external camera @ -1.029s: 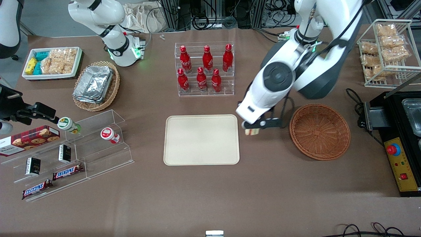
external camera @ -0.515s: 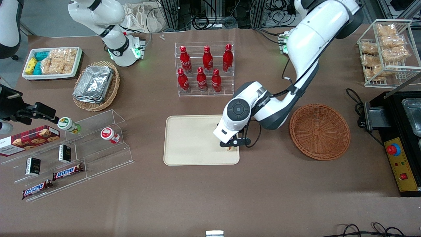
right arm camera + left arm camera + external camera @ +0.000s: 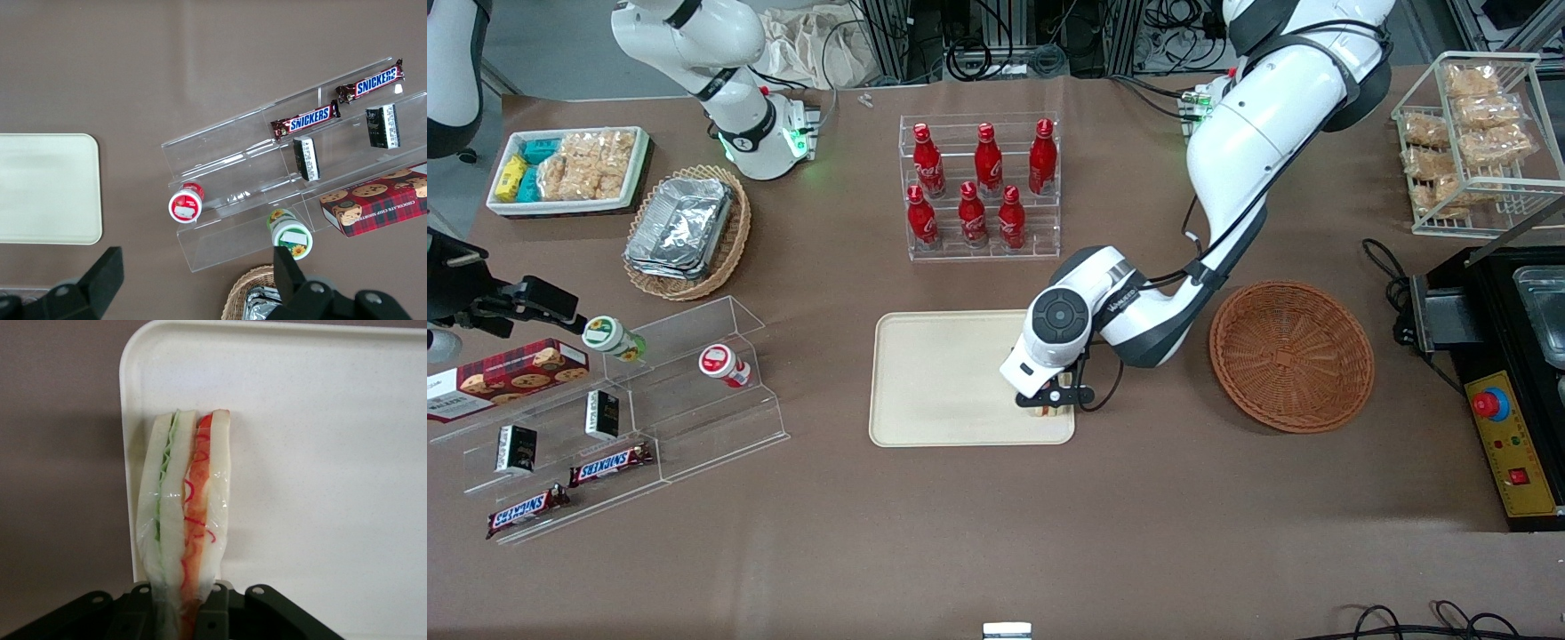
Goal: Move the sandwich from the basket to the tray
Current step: 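Lower the sandwich onto the tray and open the left gripper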
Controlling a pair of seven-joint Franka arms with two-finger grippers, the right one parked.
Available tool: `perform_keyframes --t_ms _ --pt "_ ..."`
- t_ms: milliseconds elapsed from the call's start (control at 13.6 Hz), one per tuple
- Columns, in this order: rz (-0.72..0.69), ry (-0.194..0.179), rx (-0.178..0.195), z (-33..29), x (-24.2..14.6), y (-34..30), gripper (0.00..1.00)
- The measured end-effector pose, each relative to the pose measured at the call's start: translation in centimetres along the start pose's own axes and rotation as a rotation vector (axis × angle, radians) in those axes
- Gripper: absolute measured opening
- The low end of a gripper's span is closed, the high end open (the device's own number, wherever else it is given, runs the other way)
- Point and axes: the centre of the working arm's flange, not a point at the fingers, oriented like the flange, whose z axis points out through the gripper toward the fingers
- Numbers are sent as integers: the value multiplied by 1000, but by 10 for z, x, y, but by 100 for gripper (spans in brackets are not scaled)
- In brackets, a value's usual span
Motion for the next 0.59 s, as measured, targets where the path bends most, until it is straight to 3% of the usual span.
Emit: perform_keyframes --t_ms 221,588 --pt "2 2 0 0 0 1 27" --pt "30 42 30 0 2 0 78"
